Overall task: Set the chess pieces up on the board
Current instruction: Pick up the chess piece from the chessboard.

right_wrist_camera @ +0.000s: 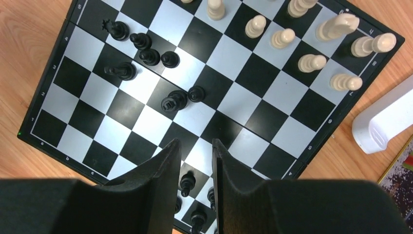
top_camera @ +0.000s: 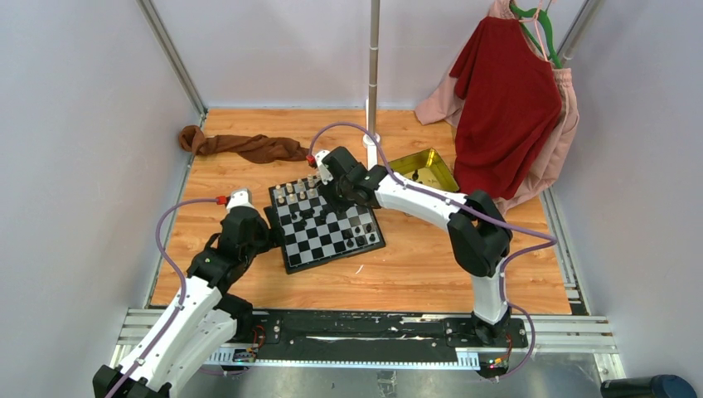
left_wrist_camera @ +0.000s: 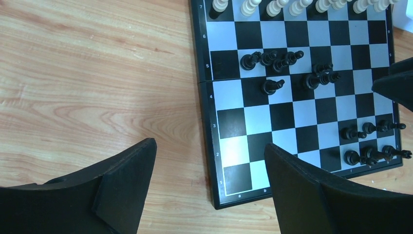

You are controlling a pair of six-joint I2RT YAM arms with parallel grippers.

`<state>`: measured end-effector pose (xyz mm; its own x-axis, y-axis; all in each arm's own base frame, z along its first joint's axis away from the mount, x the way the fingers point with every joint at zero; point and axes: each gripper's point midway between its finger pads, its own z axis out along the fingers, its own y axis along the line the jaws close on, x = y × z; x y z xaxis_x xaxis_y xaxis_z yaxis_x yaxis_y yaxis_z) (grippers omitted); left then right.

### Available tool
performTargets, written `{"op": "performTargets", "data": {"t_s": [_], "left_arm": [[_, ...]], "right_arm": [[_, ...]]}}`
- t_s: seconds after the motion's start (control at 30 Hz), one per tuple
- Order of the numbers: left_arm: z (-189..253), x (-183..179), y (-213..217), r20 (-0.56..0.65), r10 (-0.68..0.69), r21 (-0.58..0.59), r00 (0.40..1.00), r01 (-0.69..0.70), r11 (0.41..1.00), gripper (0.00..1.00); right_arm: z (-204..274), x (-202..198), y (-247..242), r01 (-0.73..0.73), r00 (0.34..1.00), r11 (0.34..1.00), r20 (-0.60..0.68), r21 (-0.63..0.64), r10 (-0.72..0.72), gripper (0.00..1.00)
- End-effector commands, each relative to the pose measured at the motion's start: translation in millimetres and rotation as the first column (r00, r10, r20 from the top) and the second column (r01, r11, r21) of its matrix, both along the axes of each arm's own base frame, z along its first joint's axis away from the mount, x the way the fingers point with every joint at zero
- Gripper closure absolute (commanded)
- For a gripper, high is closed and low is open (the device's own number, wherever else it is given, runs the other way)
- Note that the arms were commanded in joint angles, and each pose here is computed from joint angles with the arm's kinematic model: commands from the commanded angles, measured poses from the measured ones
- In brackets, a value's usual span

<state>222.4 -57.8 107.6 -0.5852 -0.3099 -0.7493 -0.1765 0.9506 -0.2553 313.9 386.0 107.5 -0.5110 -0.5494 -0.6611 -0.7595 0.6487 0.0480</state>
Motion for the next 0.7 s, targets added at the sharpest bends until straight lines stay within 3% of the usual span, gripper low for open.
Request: {"op": "performTargets", "data": {"t_s": [0.0, 0.67], "left_arm": [[13, 5, -3, 0.035, -0.012, 0.000, 0.999, 0.012, 1.000, 0.13], [9, 4, -4, 0.025, -0.013, -0.006, 1.000, 0.014, 1.000, 0.13]], "right_arm": [[2, -3, 14, -0.044, 0.998, 0.999, -0.038, 0.031, 0.045, 0.66], [-12, -1, 41, -0.095, 0.993, 0.995, -0.072, 0.034, 0.098, 0.65]]}}
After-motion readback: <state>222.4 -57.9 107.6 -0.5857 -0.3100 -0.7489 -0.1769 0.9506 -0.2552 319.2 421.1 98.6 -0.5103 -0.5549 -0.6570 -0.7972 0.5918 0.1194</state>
